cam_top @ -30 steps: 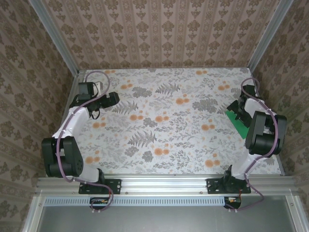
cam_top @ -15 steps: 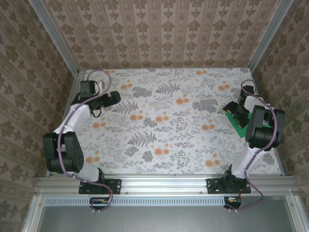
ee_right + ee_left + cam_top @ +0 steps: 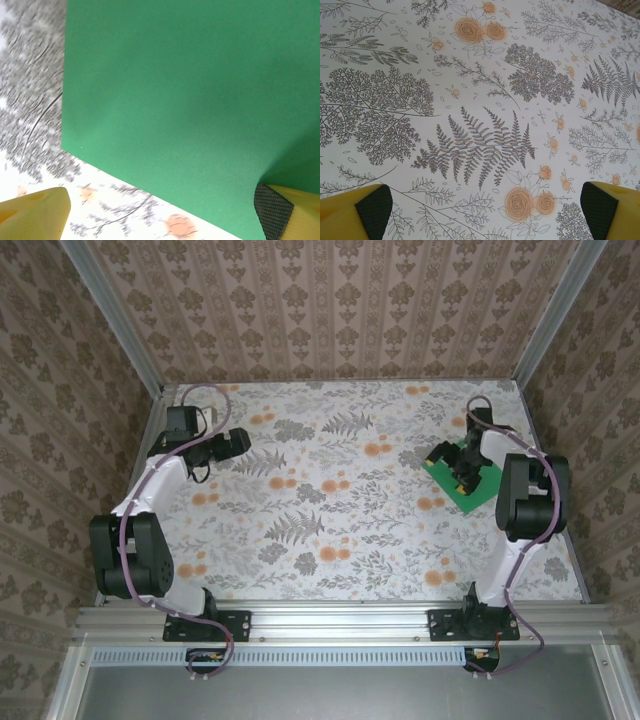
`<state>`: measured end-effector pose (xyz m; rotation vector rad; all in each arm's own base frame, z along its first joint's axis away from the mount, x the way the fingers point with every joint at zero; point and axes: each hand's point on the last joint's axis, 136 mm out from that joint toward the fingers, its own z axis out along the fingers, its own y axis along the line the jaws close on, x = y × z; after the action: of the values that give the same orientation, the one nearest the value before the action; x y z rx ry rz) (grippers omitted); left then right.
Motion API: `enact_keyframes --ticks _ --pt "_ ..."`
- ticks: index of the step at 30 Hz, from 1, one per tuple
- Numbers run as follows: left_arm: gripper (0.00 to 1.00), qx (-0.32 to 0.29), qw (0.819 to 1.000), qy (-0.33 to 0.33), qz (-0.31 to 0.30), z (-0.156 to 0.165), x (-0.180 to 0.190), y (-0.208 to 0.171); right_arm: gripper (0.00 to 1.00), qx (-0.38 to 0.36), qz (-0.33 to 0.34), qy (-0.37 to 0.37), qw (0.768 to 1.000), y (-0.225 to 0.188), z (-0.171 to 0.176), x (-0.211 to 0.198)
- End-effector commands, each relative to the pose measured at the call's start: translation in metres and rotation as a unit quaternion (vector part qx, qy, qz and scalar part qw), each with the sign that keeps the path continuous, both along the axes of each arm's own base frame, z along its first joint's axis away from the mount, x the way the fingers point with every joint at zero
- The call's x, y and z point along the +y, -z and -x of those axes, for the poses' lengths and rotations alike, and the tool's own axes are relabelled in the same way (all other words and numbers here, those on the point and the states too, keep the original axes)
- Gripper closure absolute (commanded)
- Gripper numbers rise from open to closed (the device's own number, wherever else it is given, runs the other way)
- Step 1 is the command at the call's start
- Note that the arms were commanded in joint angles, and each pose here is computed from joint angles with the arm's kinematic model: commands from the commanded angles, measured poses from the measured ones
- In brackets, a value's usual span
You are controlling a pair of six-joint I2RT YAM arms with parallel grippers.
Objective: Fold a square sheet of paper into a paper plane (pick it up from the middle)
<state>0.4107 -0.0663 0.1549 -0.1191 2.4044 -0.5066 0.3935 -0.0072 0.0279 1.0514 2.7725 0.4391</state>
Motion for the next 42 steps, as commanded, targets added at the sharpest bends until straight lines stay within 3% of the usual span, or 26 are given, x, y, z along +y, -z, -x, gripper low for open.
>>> enact_keyframes --ticks 1,7,13,18,25,33,42 --pt "0.00 0.022 1.000 0.004 0.007 0.007 -0.006 0.007 0.03 0.048 -0.034 -0.044 0.997 0.011 0.017 0.038" --pt "0.00 0.027 0.999 0.014 0.010 0.011 -0.017 0.011 0.02 0.069 -0.038 -0.122 0.989 0.015 0.035 0.100" --pt "0.00 0.033 0.999 0.023 0.009 0.014 -0.029 0.016 0.03 0.106 -0.023 -0.242 0.964 0.026 0.087 0.173" --pt "0.00 0.039 0.999 0.031 0.009 0.018 -0.039 0.021 0.03 0.098 0.062 -0.327 0.938 0.009 0.110 0.176" --pt "0.00 0.047 0.999 0.017 0.016 0.017 -0.047 0.027 0.00 -0.023 0.174 -0.232 0.957 -0.050 0.059 0.150" --pt "0.00 0.072 0.997 -0.001 0.024 0.019 -0.047 0.038 0.00 -0.006 0.195 -0.184 0.963 -0.033 0.014 0.158" --pt "0.00 0.080 0.996 0.007 0.026 0.019 -0.050 0.045 0.00 0.040 0.200 -0.170 0.964 -0.005 0.014 0.153"
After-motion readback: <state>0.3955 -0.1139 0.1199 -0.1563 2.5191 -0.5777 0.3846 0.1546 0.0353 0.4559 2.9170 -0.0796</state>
